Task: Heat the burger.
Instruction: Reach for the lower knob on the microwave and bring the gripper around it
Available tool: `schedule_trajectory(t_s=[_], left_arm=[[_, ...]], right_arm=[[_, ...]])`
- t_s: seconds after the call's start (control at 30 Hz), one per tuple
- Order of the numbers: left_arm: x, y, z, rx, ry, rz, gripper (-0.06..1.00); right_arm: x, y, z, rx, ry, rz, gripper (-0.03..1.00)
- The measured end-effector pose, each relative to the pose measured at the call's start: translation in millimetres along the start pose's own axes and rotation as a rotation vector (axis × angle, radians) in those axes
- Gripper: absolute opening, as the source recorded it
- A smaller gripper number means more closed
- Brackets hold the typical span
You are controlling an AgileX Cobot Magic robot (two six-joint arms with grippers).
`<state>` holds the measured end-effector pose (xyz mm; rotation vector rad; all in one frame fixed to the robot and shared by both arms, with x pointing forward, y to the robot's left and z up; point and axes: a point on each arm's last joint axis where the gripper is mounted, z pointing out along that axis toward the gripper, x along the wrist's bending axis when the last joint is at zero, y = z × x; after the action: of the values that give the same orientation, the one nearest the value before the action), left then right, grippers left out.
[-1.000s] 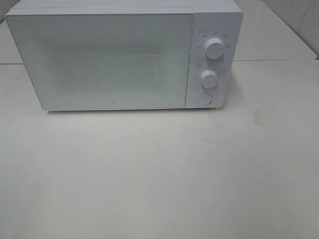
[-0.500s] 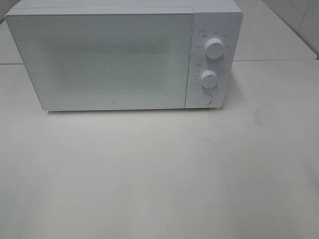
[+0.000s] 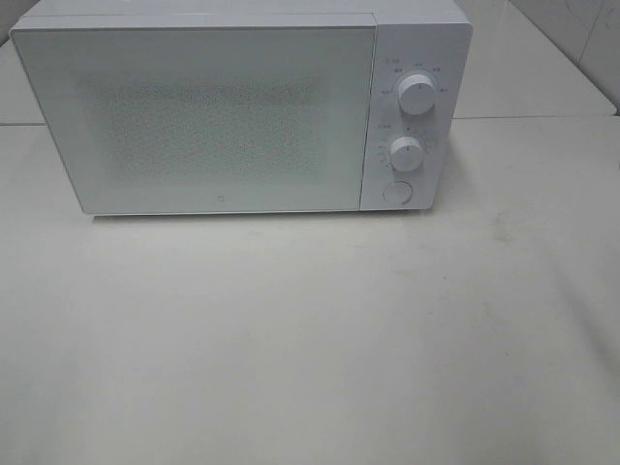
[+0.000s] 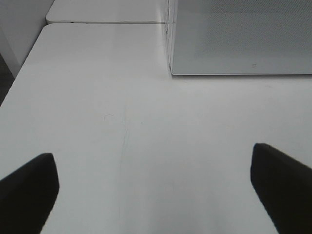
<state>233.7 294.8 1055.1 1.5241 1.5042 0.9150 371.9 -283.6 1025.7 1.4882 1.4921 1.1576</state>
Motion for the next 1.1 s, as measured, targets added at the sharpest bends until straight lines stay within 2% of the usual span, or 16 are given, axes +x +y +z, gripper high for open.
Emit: schedule_trajectory(t_s=[0.5,0.83,1.1], left_arm=[[0,0,0,0.000,0.000,0.000,0.99],[0,0,0,0.000,0.000,0.000,0.99],[0,0,0,0.000,0.000,0.000,0.99]], right_arm=[[2,1,49,-0.066,0.025,0.040,0.74],[4,-7,78,-0.094,0.031,-0.044,0.74],[26,-24,98,-0.093,0.028,-0.109,0.74]])
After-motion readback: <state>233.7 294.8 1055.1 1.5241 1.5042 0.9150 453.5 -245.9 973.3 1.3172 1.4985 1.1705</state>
